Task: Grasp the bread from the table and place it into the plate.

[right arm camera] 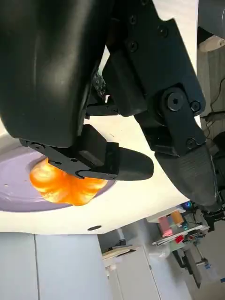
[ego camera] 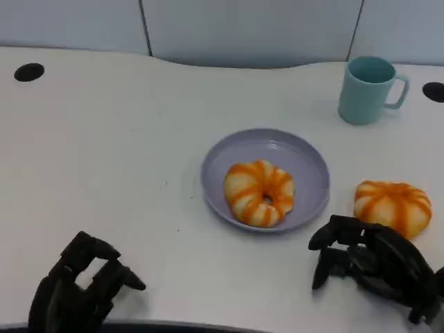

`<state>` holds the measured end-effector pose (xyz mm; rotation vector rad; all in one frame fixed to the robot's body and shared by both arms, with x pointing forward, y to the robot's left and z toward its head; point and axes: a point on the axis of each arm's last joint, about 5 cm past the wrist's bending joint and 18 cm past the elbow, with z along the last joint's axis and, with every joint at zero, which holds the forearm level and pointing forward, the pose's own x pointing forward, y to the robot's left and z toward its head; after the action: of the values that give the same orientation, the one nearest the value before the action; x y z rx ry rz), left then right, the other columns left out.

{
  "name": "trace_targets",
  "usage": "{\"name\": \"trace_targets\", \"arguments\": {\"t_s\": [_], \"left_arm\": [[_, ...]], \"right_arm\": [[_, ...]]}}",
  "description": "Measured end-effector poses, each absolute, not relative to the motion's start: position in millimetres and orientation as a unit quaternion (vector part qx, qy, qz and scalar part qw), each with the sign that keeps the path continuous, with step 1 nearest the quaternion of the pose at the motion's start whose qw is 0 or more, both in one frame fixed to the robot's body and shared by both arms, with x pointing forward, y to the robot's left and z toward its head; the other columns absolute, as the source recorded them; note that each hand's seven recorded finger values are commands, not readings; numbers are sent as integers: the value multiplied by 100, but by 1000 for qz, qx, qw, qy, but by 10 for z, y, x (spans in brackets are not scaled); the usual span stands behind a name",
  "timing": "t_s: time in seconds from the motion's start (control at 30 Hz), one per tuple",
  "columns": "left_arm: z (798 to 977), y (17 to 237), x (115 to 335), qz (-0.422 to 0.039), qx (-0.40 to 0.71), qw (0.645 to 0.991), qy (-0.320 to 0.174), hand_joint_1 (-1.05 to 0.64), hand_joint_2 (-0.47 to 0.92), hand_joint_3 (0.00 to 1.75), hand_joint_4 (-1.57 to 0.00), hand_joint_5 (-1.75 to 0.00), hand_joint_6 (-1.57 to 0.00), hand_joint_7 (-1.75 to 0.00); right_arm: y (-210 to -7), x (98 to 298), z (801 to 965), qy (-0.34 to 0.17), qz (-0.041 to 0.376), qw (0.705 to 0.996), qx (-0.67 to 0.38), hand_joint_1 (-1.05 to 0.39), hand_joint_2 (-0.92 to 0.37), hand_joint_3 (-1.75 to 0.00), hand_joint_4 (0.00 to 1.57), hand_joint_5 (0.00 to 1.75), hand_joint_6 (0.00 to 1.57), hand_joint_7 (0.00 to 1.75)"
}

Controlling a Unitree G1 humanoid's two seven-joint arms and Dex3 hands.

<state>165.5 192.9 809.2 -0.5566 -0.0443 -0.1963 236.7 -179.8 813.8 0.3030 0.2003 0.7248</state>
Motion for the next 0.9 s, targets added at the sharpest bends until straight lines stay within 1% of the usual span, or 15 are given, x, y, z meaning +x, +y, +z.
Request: {"name": "trace_targets", "arguments": {"t_s": [0.03, 0.1, 0.23, 0.43, 0.57, 0.77, 0.83, 0.9], "left_arm": [[8089, 1932, 1659, -102, -281, 954, -20, -55, 90, 2, -45, -175, -33, -148], [8082, 1942, 1660, -106, -293, 950, -19, -55, 90, 1, -44, -175, -31, -153], [8073, 1956, 1655, -107, -304, 947, -10, -55, 90, 1, -44, -175, -29, -157], [8068, 1978, 1647, -111, -306, 945, -12, -55, 90, 1, -45, -175, -32, -151], [8068, 1979, 1649, -110, -307, 945, -13, -55, 90, 0, -45, -175, -33, -147], [8065, 1984, 1655, -119, -313, 942, -17, -55, 90, 0, -43, -175, -34, -143], [8062, 1982, 1653, -121, -314, 942, -16, -57, 88, 0, -42, -175, -33, -149], [8061, 1981, 1653, -122, -315, 941, -13, -57, 88, 0, -42, -175, -31, -152]], "right_arm": [[-1797, 2366, 8137, 97, 352, 919, 146, -50, -92, -6, 64, 140, 71, 96], [-1797, 2366, 8140, 96, 353, 920, 145, -49, -92, -7, 63, 140, 70, 95], [-1797, 2363, 8144, 96, 354, 919, 144, -50, -92, -7, 63, 140, 71, 95], [-1795, 2368, 8152, 95, 355, 919, 144, -50, -92, -6, 62, 140, 71, 94], [-1796, 2370, 8154, 99, 355, 918, 144, -52, -92, -6, 62, 141, 71, 94], [-1801, 2358, 8134, 95, 352, 921, 141, -52, -92, -5, 67, 136, 75, 87], [-1804, 2358, 8130, 92, 351, 921, 141, -55, -92, -6, 67, 136, 76, 86], [-1805, 2357, 8130, 91, 351, 922, 139, -53, -92, -7, 65, 137, 75, 87]]}}
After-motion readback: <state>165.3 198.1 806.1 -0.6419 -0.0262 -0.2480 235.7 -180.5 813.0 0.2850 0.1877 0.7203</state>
